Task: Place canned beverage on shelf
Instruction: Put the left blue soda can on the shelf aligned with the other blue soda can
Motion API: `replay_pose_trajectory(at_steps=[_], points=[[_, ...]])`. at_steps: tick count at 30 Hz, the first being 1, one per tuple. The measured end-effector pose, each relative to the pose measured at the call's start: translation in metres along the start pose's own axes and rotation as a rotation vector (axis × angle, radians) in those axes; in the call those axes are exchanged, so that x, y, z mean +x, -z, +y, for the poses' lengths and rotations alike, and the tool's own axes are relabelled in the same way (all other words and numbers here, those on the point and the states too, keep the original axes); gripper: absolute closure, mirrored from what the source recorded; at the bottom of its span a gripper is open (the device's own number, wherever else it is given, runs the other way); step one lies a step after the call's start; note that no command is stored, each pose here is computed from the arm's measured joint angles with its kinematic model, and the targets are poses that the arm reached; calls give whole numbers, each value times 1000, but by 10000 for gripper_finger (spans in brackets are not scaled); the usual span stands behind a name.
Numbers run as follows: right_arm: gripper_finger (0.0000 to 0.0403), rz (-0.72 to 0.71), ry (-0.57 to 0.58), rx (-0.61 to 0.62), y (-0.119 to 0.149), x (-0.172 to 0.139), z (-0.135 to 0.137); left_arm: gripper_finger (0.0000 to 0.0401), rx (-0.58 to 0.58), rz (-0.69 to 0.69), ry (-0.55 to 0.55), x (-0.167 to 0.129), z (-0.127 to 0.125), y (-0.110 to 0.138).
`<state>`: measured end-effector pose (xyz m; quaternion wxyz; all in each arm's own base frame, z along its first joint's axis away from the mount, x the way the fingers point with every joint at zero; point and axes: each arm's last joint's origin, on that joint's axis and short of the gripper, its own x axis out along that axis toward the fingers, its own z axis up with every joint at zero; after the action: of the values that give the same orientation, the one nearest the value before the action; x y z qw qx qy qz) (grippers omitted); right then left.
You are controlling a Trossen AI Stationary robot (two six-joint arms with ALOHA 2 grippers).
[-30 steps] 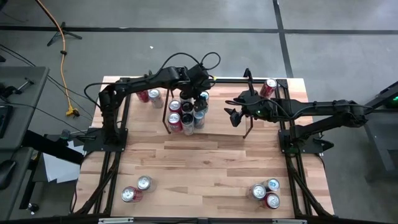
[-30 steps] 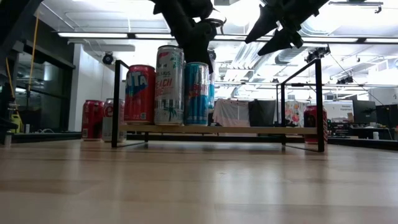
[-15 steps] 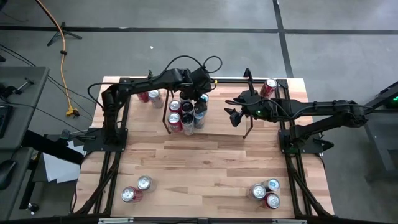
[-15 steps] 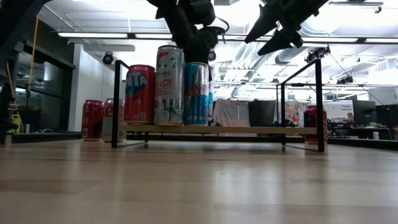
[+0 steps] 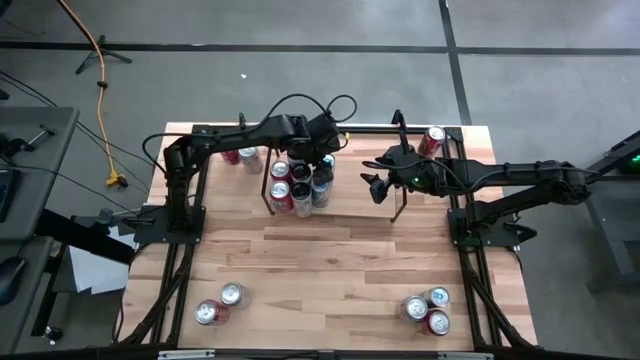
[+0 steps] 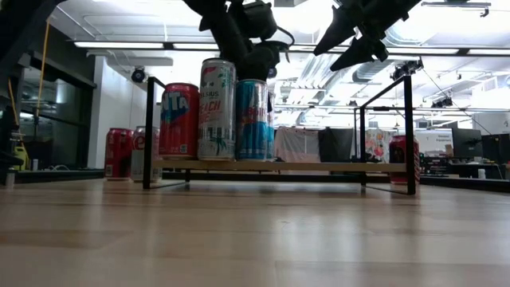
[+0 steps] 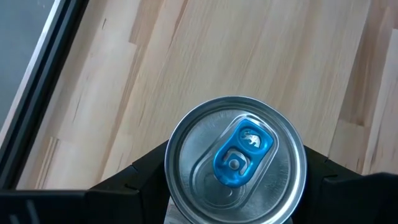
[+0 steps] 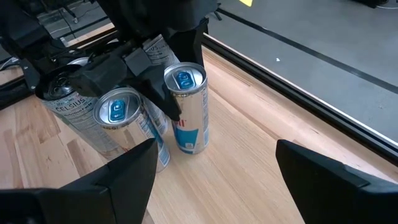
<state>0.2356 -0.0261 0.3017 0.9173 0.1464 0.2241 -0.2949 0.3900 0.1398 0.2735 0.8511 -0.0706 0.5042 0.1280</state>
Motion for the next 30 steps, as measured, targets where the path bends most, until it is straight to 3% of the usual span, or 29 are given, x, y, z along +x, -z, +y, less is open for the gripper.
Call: replay_pose_trajectory(at_steps=[6,18,30], points=[[91,0,0,-10,0,0,0,190,-72,-1,0,0,0,0],[91,0,0,-8,0,0,0,187,-40,2,0,0,0,0],[91,0,-1,-8,0,0,0,116,-40,-1,0,0,0,0]])
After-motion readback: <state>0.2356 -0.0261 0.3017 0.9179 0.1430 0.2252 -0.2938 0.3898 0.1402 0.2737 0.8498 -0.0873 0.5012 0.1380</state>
